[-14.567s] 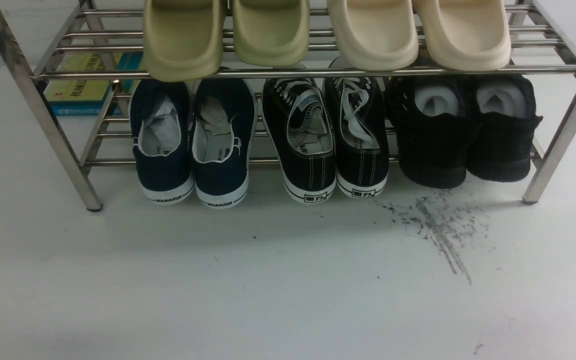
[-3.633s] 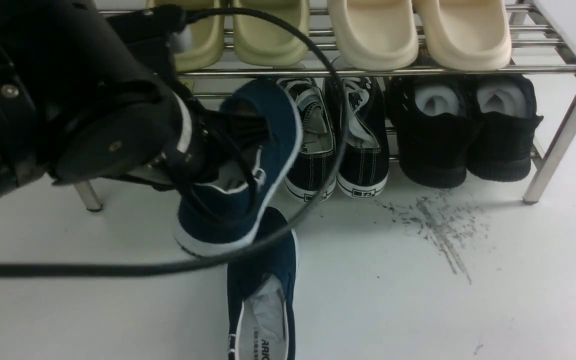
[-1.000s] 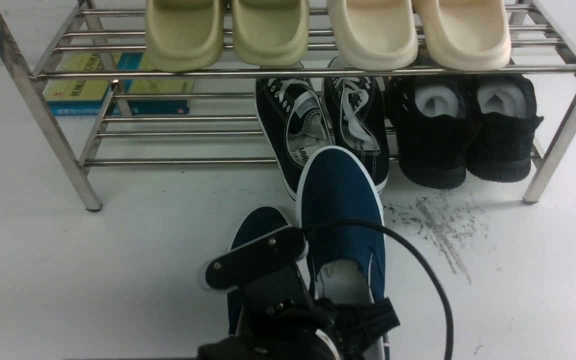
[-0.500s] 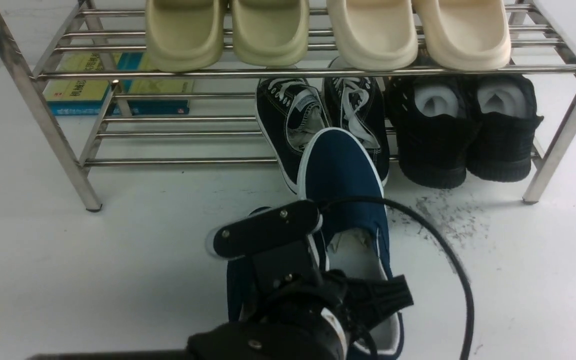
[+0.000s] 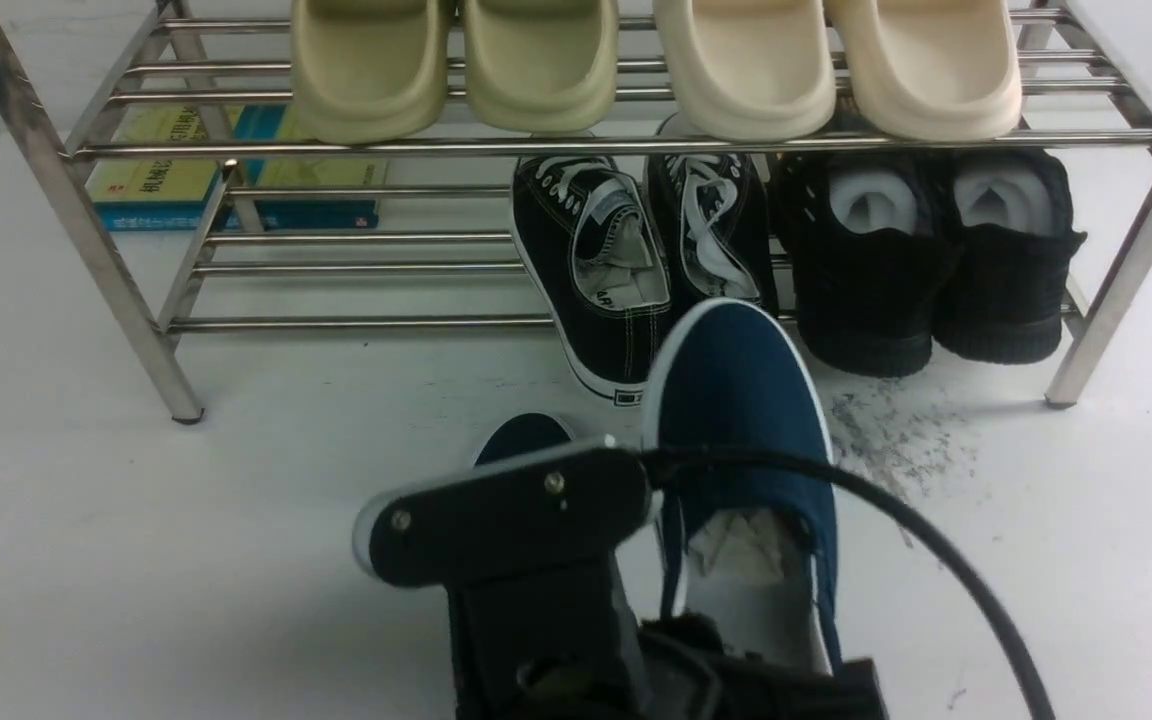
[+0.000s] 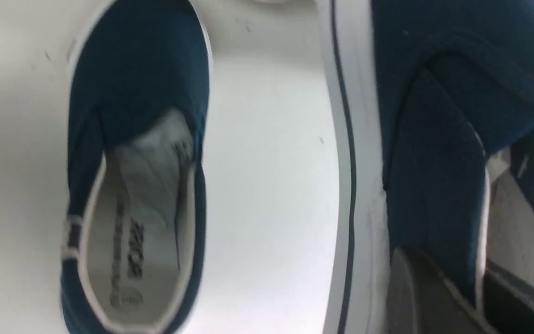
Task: Take the shoes off the shelf with your hand on the white table.
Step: 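Set the held shoe down on the floor in front of the rack with the left gripper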
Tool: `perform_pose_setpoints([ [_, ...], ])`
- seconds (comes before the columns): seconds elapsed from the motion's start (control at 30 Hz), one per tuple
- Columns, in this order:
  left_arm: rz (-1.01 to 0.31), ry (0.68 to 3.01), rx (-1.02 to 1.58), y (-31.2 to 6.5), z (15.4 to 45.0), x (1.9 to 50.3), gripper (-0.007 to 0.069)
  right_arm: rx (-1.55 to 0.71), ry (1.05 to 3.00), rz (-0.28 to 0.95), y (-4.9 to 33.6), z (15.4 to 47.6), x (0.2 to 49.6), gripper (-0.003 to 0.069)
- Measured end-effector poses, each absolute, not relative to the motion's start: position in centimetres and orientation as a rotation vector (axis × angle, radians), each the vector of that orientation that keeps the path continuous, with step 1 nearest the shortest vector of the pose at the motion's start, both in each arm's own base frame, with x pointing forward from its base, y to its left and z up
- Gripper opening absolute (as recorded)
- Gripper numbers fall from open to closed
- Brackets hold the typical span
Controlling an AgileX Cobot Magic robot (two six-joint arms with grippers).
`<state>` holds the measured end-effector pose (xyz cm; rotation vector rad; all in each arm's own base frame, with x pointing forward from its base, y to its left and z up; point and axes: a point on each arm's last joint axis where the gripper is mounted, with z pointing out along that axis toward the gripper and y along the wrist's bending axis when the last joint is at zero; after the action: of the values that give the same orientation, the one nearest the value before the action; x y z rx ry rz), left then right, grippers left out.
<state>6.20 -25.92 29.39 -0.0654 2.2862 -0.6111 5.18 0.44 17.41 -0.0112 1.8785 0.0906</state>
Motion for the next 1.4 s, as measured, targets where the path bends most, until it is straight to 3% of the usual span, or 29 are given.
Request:
perform_pose_setpoints([
  [0.2,-0.643,2.324,-0.047,-26.9,28.4,4.9,0.0071,-0.011,1.879,0.091,0.4,17.4,5.2,0.0239],
  [0.43,-0.532,2.362,-0.075,-27.5,26.5,5.1,0.0071,-0.011,1.879,0.091,0.4,17.4,5.2,0.0239],
  [0.77,-0.560,2.423,-0.224,-27.3,25.9,10.2,0.0074,-0.011,1.879,0.091,0.4,17.4,5.2,0.0239],
  [1.4,-0.480,2.497,-0.341,-27.9,22.2,13.7,0.0075,-0.011,1.879,0.091,0.4,17.4,5.2,0.0239],
])
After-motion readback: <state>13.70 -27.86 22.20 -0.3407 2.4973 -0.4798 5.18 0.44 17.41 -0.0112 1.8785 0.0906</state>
